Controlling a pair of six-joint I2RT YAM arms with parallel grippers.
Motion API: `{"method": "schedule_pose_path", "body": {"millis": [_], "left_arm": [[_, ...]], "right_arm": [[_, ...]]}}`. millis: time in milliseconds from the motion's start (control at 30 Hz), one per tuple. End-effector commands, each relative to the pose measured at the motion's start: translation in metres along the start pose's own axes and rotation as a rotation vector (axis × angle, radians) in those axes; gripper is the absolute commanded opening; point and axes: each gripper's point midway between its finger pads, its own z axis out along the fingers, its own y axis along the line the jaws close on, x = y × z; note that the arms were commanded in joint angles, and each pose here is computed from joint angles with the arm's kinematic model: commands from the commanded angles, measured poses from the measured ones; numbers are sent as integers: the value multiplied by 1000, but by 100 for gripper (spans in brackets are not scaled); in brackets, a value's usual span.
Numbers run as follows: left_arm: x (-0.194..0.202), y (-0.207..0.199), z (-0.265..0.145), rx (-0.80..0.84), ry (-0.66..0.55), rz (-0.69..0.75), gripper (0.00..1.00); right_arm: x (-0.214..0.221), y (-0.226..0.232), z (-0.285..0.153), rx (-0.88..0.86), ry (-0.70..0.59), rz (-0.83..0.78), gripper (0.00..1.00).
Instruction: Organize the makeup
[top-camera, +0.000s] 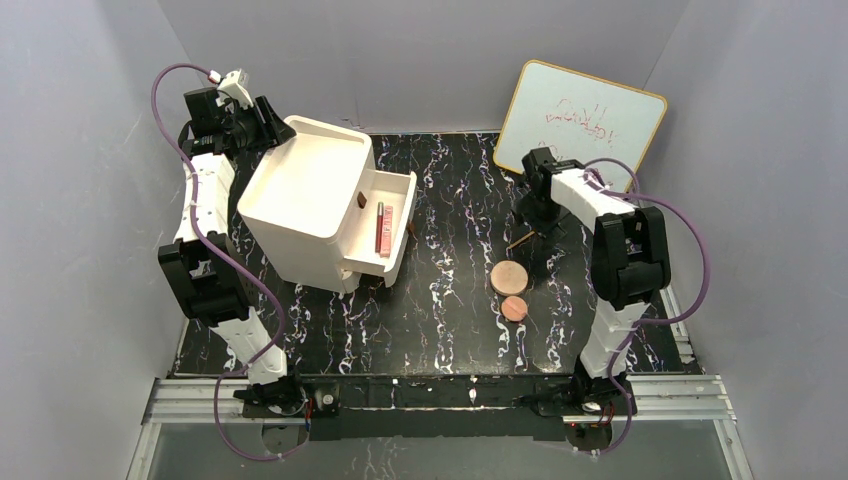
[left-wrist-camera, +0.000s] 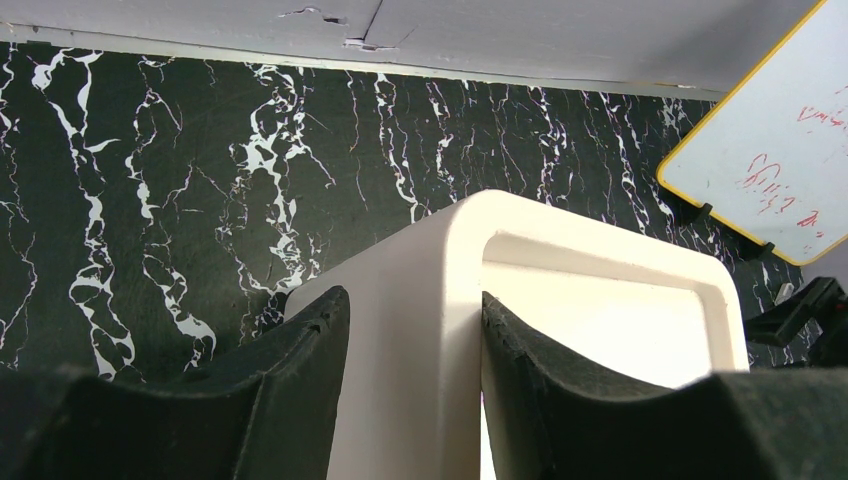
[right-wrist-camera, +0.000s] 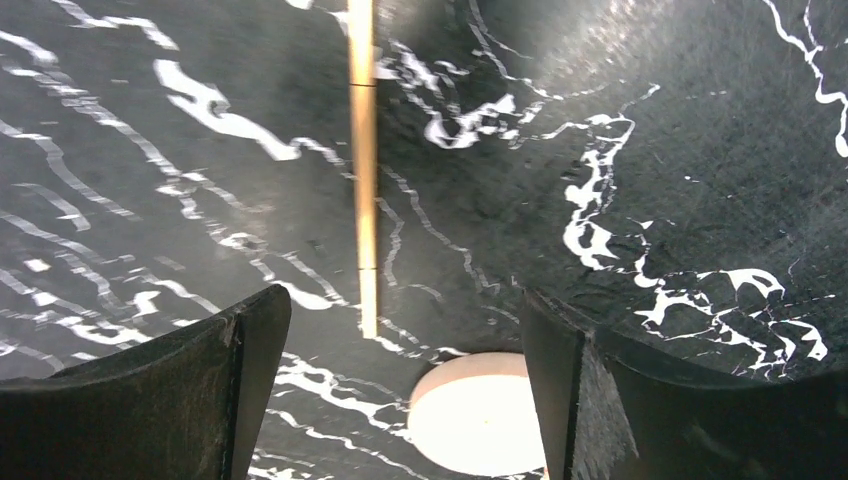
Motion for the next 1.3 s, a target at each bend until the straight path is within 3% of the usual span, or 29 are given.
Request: {"method": "schedule_pose_path", "body": {"millis": [0,333,533,767,1167,1267], "left_arm": [[29,-4,8,16,100,-51,47],[30,-4,9,21,103,-56,47],[30,-3,9,17,103,-56,47],[31,-2,10,14,105,-56,47],[30,-1,10,10,104,-54,47],[30,-1,10,12,103,-54,47]], "right_arm": [[-4,6,-4,-115,-8,48,90],[-1,7,18,-110,-6,29,86],[-1,11,29,-90,5,21,71],[2,8,43,-59,23,17,64],[9,5,61,-34,65,3,20],[11,4,66,-28,87,-4,1]]}}
